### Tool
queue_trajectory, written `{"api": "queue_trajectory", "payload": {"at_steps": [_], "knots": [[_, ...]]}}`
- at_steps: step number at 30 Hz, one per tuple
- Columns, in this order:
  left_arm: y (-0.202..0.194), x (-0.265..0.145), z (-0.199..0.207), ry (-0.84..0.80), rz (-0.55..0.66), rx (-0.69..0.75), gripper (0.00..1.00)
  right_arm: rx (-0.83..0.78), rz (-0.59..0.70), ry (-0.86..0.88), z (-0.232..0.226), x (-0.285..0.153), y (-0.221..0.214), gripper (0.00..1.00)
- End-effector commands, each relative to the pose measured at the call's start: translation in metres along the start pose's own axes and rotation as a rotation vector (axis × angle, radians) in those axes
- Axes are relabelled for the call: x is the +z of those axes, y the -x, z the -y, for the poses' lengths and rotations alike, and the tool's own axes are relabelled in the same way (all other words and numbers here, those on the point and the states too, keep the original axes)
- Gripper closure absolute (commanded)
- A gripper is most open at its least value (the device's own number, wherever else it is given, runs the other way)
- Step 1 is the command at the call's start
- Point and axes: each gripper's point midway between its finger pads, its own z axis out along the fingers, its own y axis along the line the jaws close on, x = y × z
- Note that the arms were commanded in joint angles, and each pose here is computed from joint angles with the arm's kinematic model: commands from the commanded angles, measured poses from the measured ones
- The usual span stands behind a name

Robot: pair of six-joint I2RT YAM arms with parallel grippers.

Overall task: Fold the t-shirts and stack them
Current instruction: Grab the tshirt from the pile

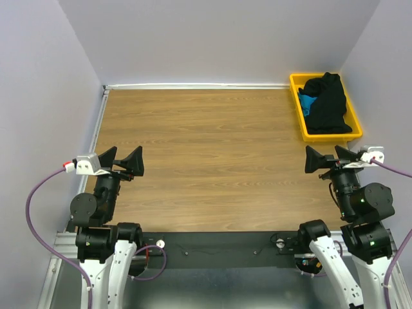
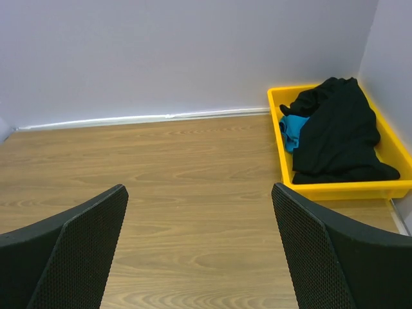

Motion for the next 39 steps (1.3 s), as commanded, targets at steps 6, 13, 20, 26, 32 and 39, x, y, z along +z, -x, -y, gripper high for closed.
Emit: {"api": "queue_trajectory", "payload": {"at_steps": [6, 13, 20, 26, 32, 39], "knots": [[0.0, 0.002, -0.001, -0.007, 0.028, 0.005, 0.01, 0.025, -0.123, -0.012, -0.001, 0.015, -0.037, 0.0], [-0.033, 0.014, -0.007, -0.035, -0.029, 0.035, 0.01, 0.017, -0.341, -0.223, 0.026, 0.062, -0.094, 0.0], [-0.03, 0.009, -0.005, -0.05, 0.007, 0.069, 0.01, 0.092, -0.536, -0.412, 0.033, 0.138, -0.144, 0.0], [-0.027, 0.003, 0.006, -0.092, 0.027, 0.049, 0.01, 0.128, -0.606, -0.661, 0.101, 0.189, -0.18, 0.0], [-0.017, -0.007, 0.014, -0.13, 0.085, 0.041, 0.01, 0.148, -0.619, -0.764, 0.164, 0.226, -0.194, 0.08], [-0.025, -0.002, 0.02, -0.168, 0.05, 0.052, 0.01, 0.198, -0.628, -0.801, 0.216, 0.253, -0.205, 0.18]]}}
